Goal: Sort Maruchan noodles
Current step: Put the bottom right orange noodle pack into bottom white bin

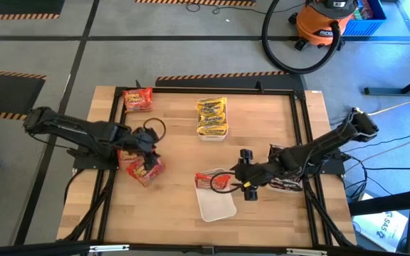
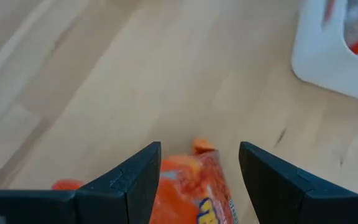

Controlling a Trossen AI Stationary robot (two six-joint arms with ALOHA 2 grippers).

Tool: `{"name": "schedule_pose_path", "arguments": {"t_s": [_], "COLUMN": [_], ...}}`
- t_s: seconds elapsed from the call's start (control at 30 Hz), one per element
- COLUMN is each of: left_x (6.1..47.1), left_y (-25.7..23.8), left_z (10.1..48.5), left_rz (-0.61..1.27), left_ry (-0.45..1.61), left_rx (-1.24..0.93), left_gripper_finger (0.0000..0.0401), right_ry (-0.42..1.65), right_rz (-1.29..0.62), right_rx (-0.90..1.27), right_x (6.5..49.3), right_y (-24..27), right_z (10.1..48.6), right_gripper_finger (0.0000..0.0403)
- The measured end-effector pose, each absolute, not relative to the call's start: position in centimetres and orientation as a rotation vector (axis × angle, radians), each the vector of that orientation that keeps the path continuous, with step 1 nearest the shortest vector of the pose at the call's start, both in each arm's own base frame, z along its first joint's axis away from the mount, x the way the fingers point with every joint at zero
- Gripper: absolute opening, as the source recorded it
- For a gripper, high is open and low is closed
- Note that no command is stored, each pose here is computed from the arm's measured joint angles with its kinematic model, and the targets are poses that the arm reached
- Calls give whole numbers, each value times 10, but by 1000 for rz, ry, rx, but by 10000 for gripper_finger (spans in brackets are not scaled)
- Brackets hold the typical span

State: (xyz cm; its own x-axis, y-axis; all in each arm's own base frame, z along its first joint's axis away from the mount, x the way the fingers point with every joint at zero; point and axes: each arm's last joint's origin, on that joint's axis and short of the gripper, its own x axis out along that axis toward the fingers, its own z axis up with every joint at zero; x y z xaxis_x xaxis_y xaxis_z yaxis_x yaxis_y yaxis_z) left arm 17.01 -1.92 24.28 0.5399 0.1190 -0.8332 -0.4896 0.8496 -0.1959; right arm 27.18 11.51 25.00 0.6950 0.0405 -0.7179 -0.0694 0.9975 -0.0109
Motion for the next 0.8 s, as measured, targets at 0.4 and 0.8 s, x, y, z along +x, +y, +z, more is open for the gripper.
{"name": "schedule_pose_path", "arguments": {"t_s": [0.4,0.8], "left_x": [141,138], "left_y": [5,6], "left_z": [236,232], "left_rz": [502,457], "left_ry": [1185,1264], "left_rx": [-694,-750], "left_gripper_finger": [260,275], "right_ry": [682,604], "right_rz": [61,55], "right_rx": [-41,-29], "right_x": [270,271], "right_y": [113,113], "right_z": [218,213], "right_gripper_finger": [243,243]}}
